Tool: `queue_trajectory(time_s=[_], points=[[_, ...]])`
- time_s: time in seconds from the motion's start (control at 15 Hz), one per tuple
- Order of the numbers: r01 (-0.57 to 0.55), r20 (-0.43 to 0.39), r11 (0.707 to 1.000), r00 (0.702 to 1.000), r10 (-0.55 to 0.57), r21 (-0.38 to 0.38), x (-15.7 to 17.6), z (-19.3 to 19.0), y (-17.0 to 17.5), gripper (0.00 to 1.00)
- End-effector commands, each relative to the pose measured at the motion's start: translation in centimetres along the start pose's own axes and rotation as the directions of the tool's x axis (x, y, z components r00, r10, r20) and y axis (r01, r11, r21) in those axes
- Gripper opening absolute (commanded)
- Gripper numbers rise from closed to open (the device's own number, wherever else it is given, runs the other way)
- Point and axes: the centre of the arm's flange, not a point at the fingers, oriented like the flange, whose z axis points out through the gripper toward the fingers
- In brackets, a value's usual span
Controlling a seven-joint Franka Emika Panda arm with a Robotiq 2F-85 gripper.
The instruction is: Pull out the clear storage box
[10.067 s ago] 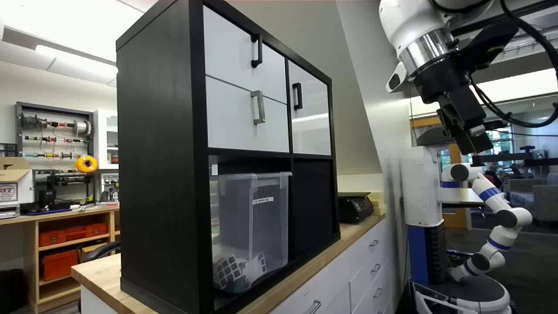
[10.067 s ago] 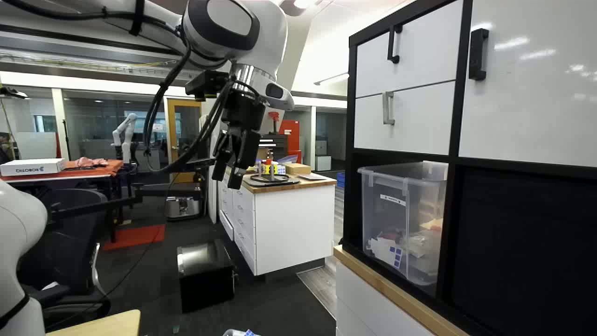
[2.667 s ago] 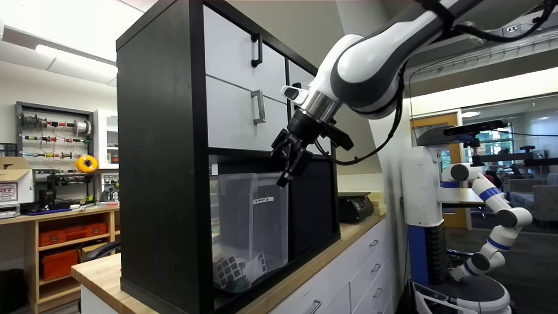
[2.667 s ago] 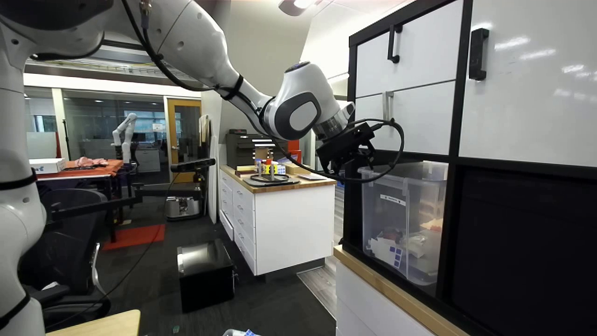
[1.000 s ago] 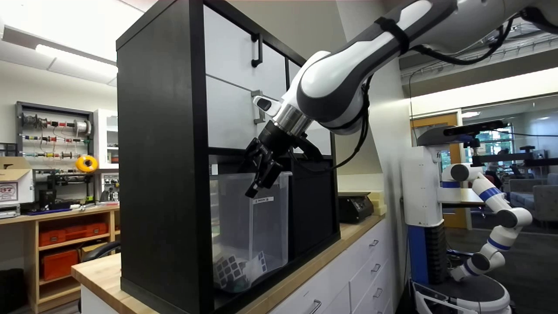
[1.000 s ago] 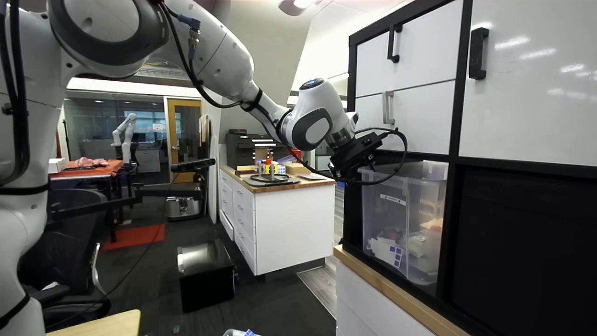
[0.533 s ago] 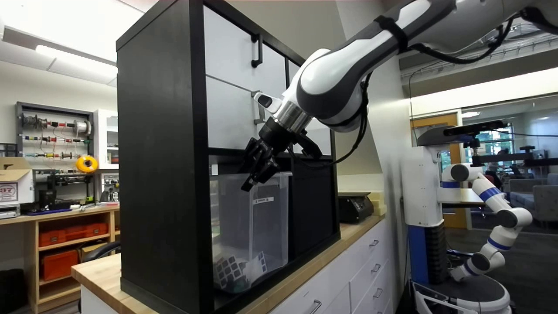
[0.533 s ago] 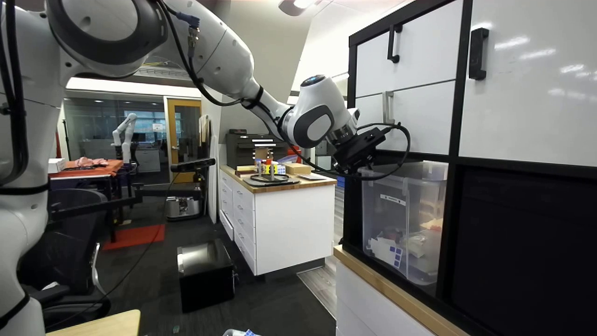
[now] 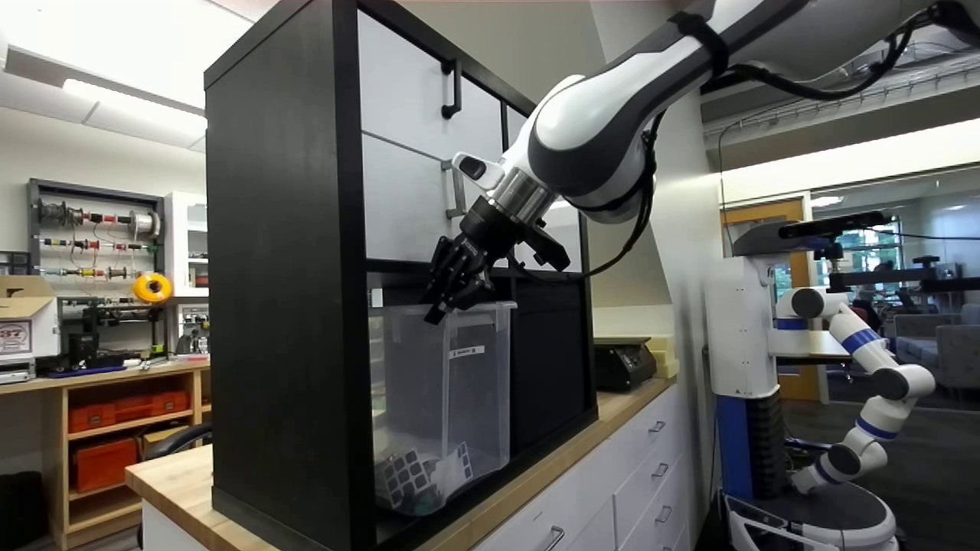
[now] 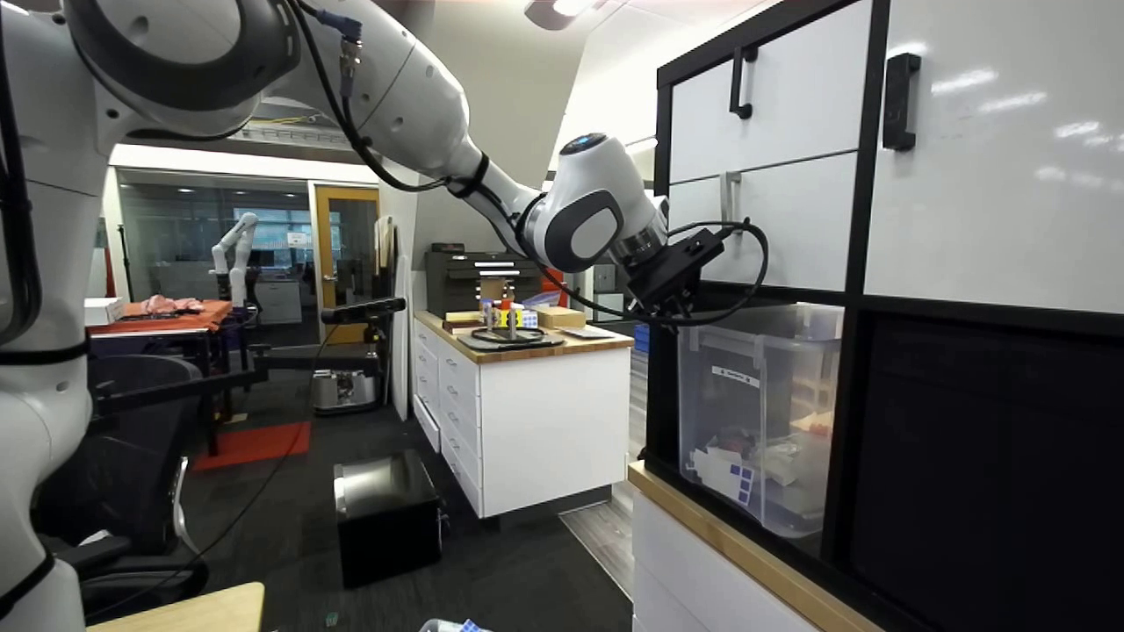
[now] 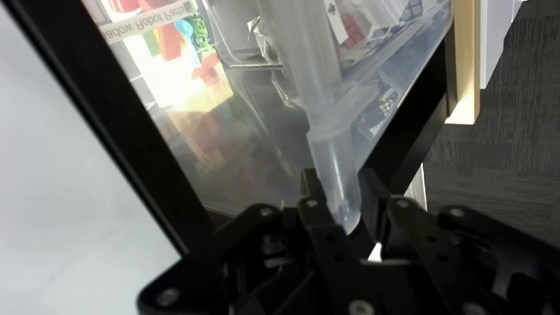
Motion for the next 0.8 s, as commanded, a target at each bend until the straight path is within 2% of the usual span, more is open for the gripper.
queue_trajectory(time_s=[0.0,0.73], points=[[-0.001,-0.012,1.0,1.0,0.001,0.014,-1.8,-3.5,-1.7,0.06],[0.001,-0.03,0.998,1.0,0.001,0.07,-4.0,-10.3,-7.0,0.06]])
